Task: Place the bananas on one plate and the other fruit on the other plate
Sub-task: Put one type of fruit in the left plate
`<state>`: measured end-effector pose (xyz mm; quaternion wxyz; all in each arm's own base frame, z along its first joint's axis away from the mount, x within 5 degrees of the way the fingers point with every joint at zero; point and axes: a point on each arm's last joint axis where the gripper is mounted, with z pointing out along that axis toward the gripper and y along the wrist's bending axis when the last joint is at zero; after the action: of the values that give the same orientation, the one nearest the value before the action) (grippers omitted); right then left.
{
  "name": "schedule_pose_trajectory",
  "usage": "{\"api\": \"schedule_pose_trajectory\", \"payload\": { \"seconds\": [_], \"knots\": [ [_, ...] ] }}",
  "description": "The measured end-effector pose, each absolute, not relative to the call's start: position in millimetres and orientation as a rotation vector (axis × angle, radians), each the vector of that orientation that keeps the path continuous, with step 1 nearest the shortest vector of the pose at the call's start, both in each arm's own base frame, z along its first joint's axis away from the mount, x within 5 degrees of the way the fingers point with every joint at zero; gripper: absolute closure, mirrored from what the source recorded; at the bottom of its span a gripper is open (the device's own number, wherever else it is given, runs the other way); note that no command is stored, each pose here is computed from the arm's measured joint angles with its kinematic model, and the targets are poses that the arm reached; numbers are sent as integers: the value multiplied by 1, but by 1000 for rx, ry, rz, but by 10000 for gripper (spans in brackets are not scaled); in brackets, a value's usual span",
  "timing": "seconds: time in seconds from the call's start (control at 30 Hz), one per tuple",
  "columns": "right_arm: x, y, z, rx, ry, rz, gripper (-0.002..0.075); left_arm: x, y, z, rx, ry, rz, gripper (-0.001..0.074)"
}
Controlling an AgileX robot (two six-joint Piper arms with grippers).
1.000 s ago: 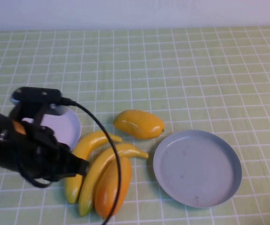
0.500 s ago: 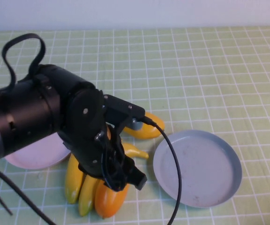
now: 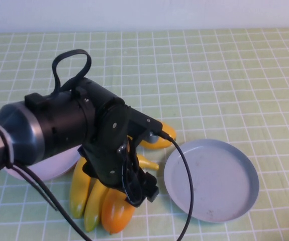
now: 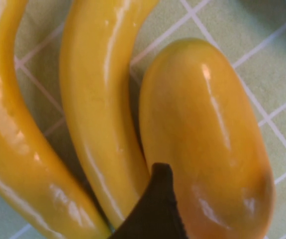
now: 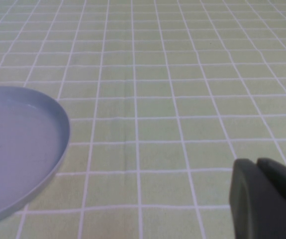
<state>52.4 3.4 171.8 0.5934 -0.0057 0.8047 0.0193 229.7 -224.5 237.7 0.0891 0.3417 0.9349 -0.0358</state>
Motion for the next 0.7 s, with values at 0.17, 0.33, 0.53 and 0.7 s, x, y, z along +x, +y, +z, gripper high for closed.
{"api": "schedule_pose_trajectory", "payload": {
  "seconds": [0.17,0.33,0.53,0.7],
  "knots": [
    [52,3,172,-13,1870,45,742,235,-226,225,1012,2804,-49,149],
    [52,3,172,-13,1870,45,742,238,-230,212,1020,2838,-24,149],
    [52,3,172,-13,1870,45,741,240,-232,200,1029,2868,-3,158],
    [52,3,172,-13,1870,45,741,242,-234,195,997,2890,3,235]
  ]
}}
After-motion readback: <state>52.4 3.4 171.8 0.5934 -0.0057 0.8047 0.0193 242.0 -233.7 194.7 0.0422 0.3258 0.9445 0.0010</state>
